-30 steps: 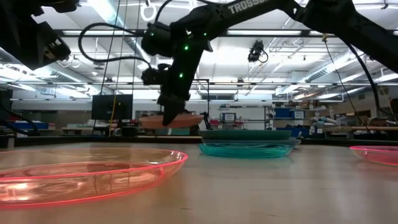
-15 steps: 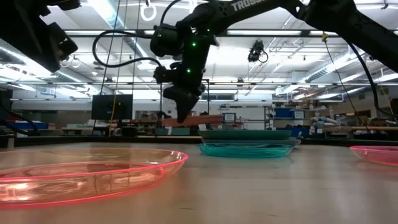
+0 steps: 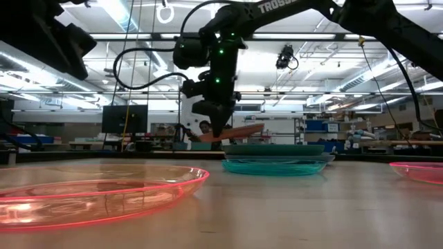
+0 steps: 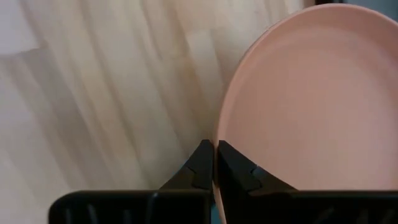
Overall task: Stack plastic plates
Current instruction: Stack the brown plate on top of the dark green plate
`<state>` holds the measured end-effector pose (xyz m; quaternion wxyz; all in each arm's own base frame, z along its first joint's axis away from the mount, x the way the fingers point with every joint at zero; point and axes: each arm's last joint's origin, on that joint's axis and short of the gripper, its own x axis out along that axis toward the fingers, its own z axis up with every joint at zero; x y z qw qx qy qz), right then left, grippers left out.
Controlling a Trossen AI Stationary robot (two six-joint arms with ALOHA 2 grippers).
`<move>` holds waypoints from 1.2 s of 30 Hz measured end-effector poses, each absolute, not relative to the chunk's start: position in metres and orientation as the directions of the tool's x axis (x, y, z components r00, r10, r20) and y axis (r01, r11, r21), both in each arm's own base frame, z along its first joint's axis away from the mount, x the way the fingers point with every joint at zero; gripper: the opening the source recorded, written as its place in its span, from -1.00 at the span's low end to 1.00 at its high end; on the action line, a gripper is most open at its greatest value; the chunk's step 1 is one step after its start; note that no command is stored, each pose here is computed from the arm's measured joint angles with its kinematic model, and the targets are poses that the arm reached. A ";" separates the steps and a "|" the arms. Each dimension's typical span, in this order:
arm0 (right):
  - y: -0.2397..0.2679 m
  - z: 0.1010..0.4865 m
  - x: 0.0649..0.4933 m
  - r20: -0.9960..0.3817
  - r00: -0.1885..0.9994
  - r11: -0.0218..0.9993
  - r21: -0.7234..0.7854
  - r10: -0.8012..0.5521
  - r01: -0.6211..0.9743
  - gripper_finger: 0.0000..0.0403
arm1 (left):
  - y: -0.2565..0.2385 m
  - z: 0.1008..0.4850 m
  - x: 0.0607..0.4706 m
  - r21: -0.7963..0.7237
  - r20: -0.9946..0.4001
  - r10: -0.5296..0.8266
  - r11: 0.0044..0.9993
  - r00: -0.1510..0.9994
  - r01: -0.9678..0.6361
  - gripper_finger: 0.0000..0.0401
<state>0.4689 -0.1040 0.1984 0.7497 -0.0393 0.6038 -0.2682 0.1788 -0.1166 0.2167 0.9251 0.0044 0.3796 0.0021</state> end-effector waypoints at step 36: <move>-0.082 0.187 0.360 -0.897 0.282 0.818 -0.137 -0.342 0.558 -0.92 | -0.116 0.217 0.179 0.027 -0.701 0.014 1.000 0.713 0.007 -0.29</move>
